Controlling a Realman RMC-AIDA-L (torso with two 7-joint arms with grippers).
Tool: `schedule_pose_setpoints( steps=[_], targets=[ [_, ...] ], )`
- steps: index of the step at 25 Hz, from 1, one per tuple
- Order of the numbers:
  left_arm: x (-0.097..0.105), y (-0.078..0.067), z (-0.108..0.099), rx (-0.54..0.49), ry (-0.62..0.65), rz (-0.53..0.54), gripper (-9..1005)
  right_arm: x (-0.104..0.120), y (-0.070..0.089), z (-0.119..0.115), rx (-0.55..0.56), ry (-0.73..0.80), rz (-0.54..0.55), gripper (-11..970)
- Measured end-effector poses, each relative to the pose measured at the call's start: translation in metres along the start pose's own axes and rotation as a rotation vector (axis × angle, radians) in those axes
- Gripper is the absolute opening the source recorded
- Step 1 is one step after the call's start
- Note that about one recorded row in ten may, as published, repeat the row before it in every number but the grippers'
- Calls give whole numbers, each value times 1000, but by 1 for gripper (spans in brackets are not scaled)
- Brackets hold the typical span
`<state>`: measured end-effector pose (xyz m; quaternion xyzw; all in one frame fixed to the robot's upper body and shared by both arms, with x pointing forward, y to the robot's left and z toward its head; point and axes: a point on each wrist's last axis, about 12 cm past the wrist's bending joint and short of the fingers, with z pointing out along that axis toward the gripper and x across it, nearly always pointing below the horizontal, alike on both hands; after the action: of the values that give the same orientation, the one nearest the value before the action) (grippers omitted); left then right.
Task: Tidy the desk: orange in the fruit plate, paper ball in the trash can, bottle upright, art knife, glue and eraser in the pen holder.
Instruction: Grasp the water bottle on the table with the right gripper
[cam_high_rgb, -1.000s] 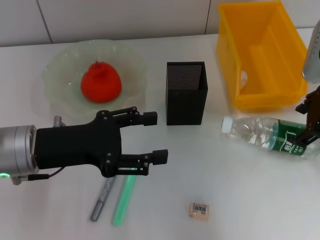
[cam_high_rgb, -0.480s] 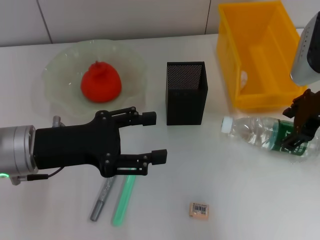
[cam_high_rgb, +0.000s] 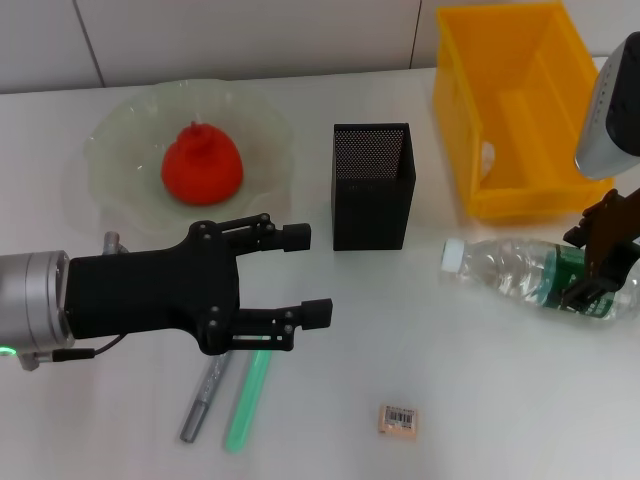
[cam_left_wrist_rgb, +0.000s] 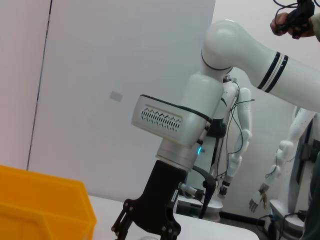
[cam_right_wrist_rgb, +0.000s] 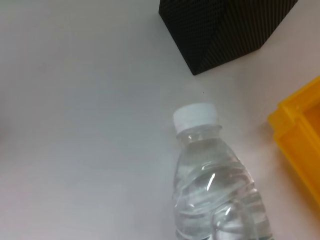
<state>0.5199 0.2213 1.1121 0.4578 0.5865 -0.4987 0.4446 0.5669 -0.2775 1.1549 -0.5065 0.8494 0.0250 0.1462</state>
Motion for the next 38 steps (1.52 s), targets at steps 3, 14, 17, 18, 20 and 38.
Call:
schedule_pose_setpoints(
  steps=[3, 14, 17, 18, 20, 38],
  targets=[
    [0, 0, 0, 0, 0, 4, 799, 2, -1, 3, 0, 7, 7, 805],
    [1, -1, 0, 5, -2, 8, 798, 5, 1, 12, -16, 25, 28, 801],
    [0, -1, 0, 5, -2, 8, 797, 5, 1, 14, -19, 27, 34, 800],
    [0, -1, 0, 5, -2, 8, 797, 5, 1, 15, -18, 27, 35, 800],
    [0, -1, 0, 6, -3, 8, 797, 5, 0, 16, -16, 26, 39, 800],
    [2, -3, -2, 3, -6, 3, 795, -2, 3, 24, 2, 46, 52, 800]
  ],
)
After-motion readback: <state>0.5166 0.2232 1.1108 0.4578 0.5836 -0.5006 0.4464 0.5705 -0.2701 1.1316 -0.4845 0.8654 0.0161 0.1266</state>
